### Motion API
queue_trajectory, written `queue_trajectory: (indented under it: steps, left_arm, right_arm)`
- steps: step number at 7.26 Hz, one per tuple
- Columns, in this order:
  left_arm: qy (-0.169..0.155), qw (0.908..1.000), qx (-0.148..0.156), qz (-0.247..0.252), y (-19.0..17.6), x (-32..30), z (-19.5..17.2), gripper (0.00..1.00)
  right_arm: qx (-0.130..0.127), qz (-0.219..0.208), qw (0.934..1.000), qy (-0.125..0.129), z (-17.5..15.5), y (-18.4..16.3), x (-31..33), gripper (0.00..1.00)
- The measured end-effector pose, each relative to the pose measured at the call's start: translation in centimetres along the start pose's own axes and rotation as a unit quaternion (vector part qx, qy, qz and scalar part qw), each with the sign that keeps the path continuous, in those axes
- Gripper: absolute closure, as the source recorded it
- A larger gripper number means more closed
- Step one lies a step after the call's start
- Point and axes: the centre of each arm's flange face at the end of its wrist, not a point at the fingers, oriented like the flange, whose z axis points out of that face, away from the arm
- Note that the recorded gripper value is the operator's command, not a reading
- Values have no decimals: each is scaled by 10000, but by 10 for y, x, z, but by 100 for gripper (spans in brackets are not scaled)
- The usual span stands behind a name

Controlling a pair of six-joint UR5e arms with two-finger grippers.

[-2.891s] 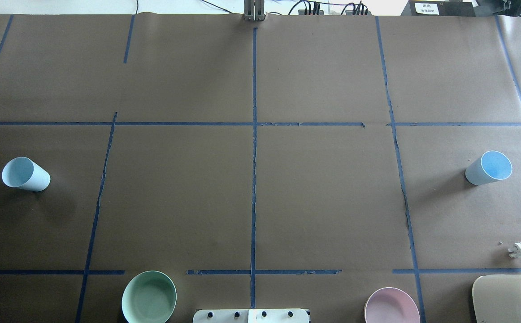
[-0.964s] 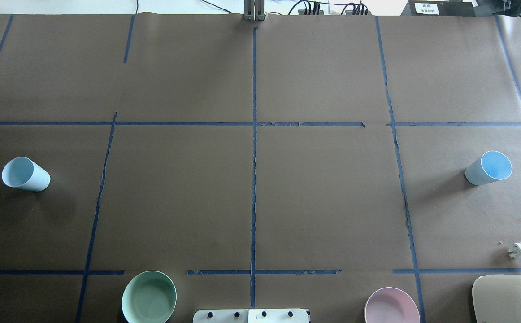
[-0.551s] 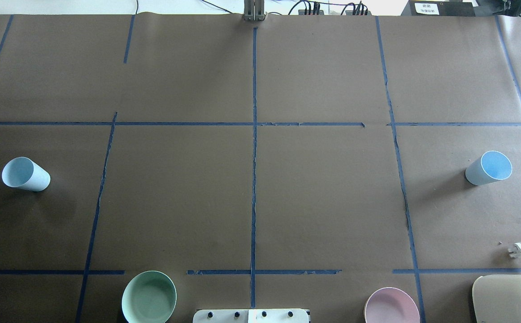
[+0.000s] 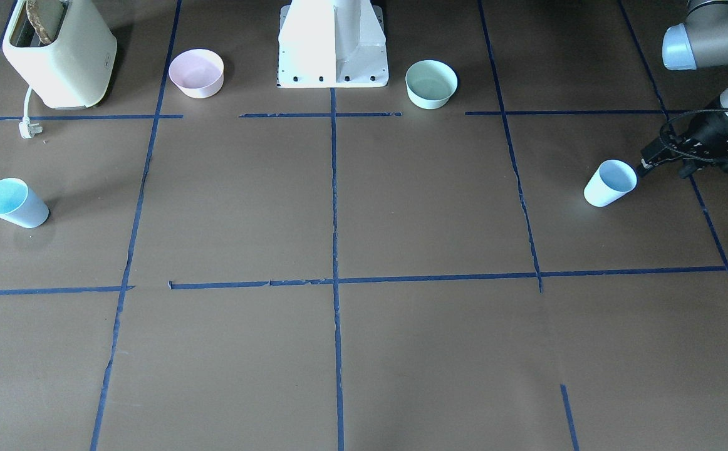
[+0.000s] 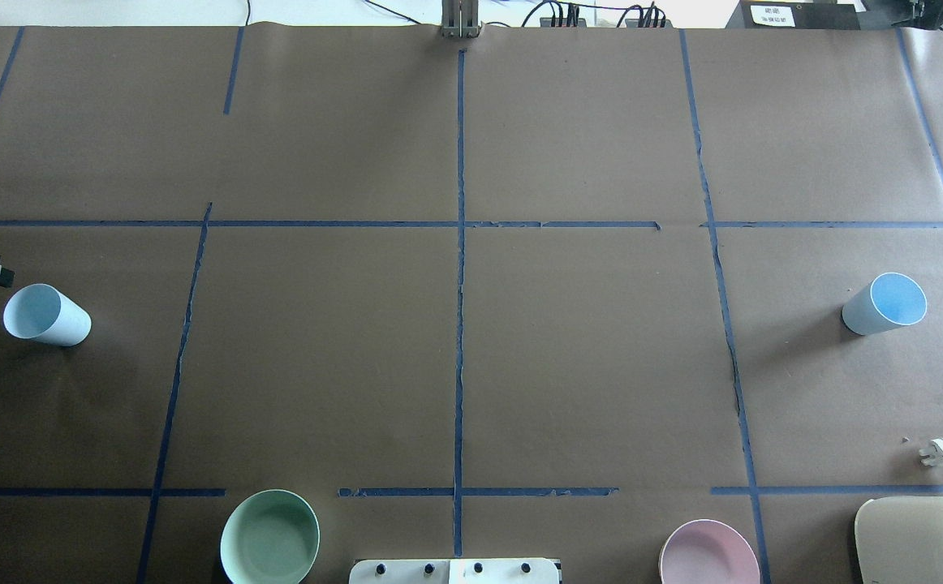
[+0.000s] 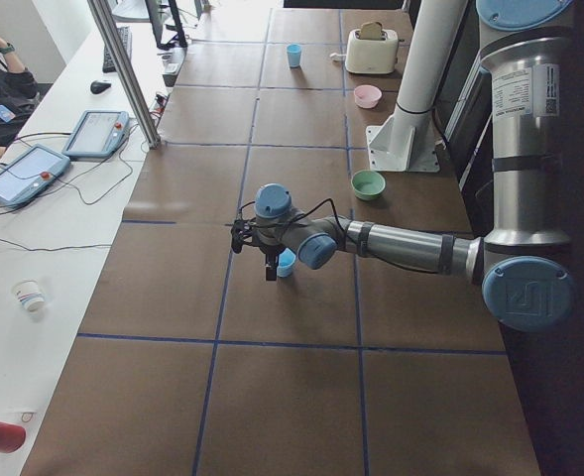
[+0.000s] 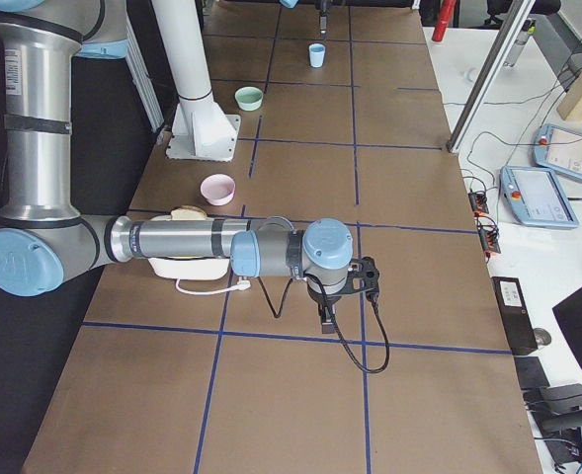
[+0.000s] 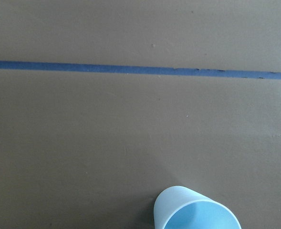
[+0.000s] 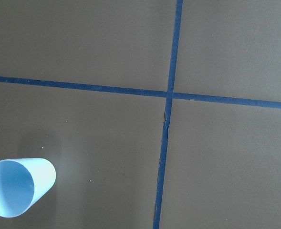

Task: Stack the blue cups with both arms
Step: 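Reach the left gripper down and grasp the light blue cup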

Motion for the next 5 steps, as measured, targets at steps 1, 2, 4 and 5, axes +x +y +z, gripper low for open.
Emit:
queue_trajectory:
  steps: [1, 2, 4, 5]
  left_arm:
    - [-69, 9999, -73, -5, 3, -1, 14, 0]
    - [-100, 9999, -115, -1, 4, -4, 24, 0]
    - [-102, 9997, -195, 60, 9, -4, 36, 0]
    - [-98, 9996, -244, 101, 11, -1, 40, 4]
  right_arm:
    - [65, -71, 10000, 5, 0, 0, 0, 0]
    - [104, -115, 9999, 8, 0, 1, 0, 0]
    - [129, -148, 9998, 9, 0, 1, 0, 0]
    - [134, -155, 9998, 10, 0, 1, 0, 0]
